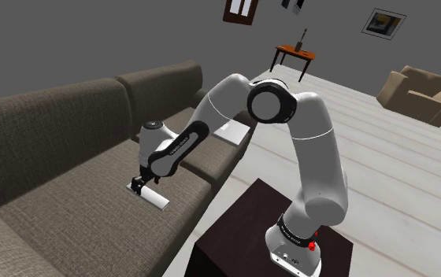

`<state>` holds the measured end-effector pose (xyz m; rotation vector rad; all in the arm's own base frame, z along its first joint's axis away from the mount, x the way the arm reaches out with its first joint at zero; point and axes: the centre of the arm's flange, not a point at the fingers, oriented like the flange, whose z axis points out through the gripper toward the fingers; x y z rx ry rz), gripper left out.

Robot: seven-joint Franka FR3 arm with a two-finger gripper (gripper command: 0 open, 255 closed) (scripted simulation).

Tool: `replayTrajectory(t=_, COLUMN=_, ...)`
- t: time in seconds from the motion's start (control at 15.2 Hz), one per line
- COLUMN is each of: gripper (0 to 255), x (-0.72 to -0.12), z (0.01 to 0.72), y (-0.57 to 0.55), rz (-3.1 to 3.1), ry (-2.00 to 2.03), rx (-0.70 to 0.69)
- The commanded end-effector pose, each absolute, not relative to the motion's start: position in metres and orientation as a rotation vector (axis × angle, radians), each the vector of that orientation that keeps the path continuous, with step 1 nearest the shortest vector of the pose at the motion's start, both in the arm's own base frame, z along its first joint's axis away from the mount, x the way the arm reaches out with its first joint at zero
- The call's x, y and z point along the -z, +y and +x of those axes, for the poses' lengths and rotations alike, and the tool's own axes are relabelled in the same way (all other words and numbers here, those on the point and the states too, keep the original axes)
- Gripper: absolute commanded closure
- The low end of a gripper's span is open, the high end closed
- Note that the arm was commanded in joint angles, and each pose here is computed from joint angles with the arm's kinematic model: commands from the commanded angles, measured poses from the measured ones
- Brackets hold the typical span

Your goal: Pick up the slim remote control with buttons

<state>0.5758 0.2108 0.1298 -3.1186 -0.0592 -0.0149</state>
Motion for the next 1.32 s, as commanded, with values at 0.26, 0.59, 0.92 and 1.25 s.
replayTrajectory(t=0.26, gripper=0, x=-0.097, z=0.579, y=0.212, rz=-3.119, ry=-0.059, rx=0.013)
replayTrajectory(t=0.59, gripper=255, x=-0.083, z=0.58, y=0.211, rz=-3.119, ry=-0.059, rx=0.013)
replayTrajectory(t=0.92, gripper=255, x=-0.083, z=0.58, y=0.211, rz=-3.119, ry=-0.059, rx=0.013)
replayTrajectory(t=1.25, gripper=255, x=-0.089, z=0.579, y=0.212, rz=-3.119, ry=-0.059, rx=0.013)
